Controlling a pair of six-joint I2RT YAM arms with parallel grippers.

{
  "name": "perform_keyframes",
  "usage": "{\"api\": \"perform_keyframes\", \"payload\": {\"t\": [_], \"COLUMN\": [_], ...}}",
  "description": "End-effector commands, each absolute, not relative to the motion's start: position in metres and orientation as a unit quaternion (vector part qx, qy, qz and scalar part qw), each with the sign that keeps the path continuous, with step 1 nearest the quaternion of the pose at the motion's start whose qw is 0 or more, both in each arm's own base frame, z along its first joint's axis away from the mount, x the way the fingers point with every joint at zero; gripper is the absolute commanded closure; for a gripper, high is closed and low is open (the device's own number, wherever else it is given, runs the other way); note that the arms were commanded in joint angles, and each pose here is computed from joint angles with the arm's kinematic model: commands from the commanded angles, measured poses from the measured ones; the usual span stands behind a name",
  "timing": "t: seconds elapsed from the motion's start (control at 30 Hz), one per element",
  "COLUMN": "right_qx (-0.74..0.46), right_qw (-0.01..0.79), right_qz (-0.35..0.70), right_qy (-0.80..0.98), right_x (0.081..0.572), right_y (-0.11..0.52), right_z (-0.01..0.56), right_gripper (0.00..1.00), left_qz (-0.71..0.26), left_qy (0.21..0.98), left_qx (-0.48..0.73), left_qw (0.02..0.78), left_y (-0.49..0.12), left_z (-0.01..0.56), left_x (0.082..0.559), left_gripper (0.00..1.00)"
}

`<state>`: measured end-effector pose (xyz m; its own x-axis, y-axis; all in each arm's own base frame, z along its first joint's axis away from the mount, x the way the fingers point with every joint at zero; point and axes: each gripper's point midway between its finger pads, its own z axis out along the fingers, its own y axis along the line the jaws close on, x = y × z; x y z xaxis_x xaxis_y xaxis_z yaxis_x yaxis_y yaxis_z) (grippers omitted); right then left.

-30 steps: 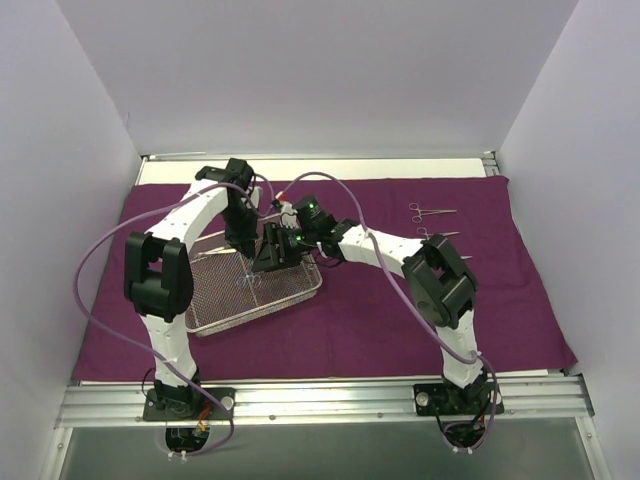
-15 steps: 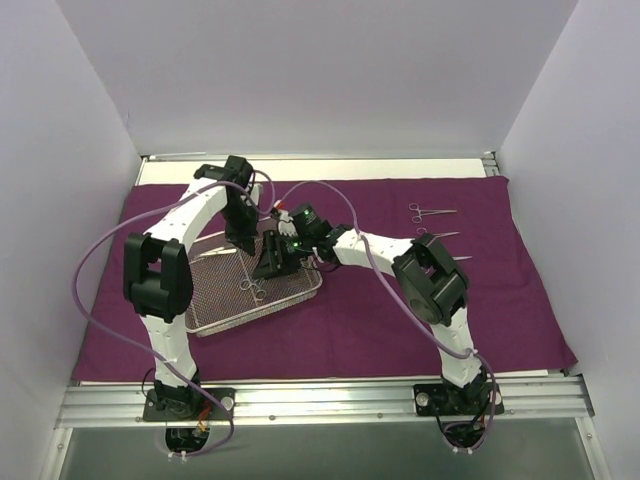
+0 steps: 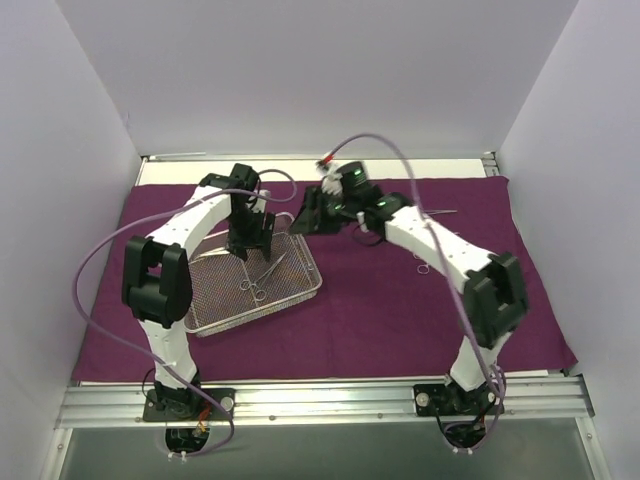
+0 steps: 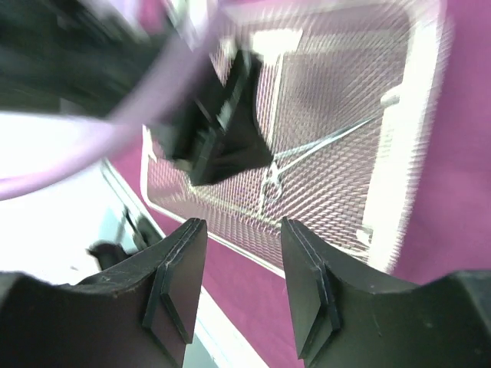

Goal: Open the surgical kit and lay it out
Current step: Pick up the medical item from the container.

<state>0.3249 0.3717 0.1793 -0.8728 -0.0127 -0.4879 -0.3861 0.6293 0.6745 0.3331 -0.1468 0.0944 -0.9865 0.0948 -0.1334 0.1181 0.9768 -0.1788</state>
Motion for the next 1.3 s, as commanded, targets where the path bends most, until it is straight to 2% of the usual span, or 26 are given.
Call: {"api": "perform_keyframes", "payload": {"t": [0.0,0.27,0.4,0.8,1.0,1.13,1.23,1.27], "right_qx": [-0.085,-0.004,0.012,0.029,0.028,0.027,0.028,0.027], "right_qw": [0.286,0.343,0.354,0.363,0.366,0.37,0.368,0.369], "right_qz": [0.399,0.351,0.34,0.35,0.348,0.347,0.349,0.351], "right_qy": [0.867,0.871,0.871,0.863,0.863,0.861,0.861,0.861], "right_x": [0.335,0.355,0.352,0.34,0.339,0.338,0.339,0.339], "right_y": [0.312,0.192,0.164,0.15,0.148,0.146,0.147,0.148], "right_z": [0.235,0.259,0.262,0.262,0.265,0.268,0.268,0.269], "right_gripper": [0.56,0.56,0.56,0.57,0.58,0.59,0.6,0.6], "left_qz": [-0.121,-0.079,-0.048,-0.018,-0.015,-0.018,-0.017,-0.018], "left_qy": [0.981,0.977,0.977,0.975,0.981,0.987,0.99,0.991], "left_qx": [0.092,0.157,0.167,0.165,0.16,0.136,0.123,0.12], "left_qw": [0.117,0.124,0.126,0.146,0.109,0.085,0.067,0.062], "left_y": [-0.17,-0.205,-0.206,-0.2,-0.198,-0.192,-0.186,-0.185], "left_z": [0.112,0.086,0.074,0.051,0.024,0.009,-0.001,-0.005], "left_x": [0.346,0.353,0.359,0.373,0.368,0.362,0.357,0.355], "left_gripper": [0.31,0.32,0.35,0.4,0.41,0.46,0.55,0.62]}}
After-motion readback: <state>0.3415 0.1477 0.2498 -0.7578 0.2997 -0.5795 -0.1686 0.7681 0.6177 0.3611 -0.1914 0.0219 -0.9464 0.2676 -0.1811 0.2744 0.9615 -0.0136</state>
